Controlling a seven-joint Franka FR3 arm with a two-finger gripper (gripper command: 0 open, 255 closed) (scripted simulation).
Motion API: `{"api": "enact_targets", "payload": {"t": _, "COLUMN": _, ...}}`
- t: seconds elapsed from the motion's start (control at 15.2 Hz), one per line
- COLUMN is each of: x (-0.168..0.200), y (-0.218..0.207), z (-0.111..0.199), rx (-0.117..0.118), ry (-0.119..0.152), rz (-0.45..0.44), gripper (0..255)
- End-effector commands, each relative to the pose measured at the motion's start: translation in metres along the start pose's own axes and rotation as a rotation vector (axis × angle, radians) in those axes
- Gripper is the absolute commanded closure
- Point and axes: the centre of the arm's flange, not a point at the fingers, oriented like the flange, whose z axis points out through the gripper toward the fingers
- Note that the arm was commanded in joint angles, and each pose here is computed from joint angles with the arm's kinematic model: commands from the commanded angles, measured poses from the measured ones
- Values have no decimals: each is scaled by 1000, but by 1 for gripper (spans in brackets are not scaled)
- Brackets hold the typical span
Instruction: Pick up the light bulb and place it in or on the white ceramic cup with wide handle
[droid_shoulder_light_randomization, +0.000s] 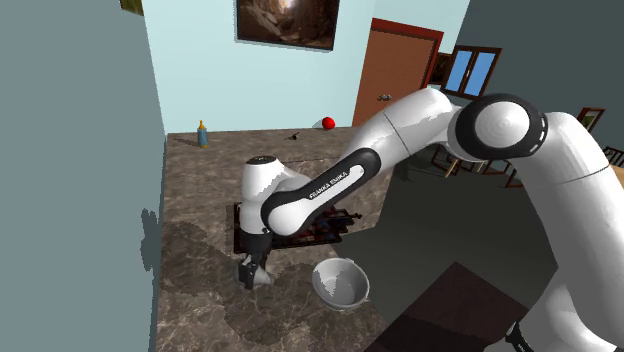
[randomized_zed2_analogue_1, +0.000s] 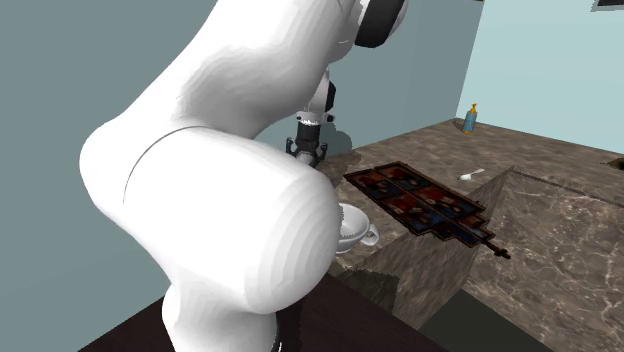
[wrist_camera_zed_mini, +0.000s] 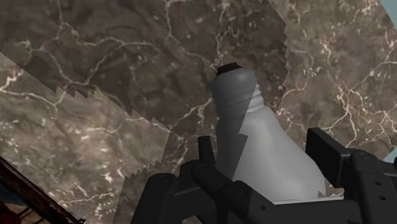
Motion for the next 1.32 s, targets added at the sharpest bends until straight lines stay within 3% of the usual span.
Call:
{"api": "enact_targets", "payload": {"t": 0.0, "x": 0, "y": -1, "z": -11, "rx": 0, "ry": 0, "rz": 0, "gripper": 255}}
{"api": "enact_targets", "payload": {"t": 0.46, "x": -1, "y": -6, "z": -47, "rx": 0, "ry": 0, "rz": 0, "gripper": 255}}
{"api": "enact_targets", "payload": {"t": 1.25, "x": -141, "y": 68, "z": -54, "rx": 0, "ry": 0, "rz": 0, "gripper": 255}}
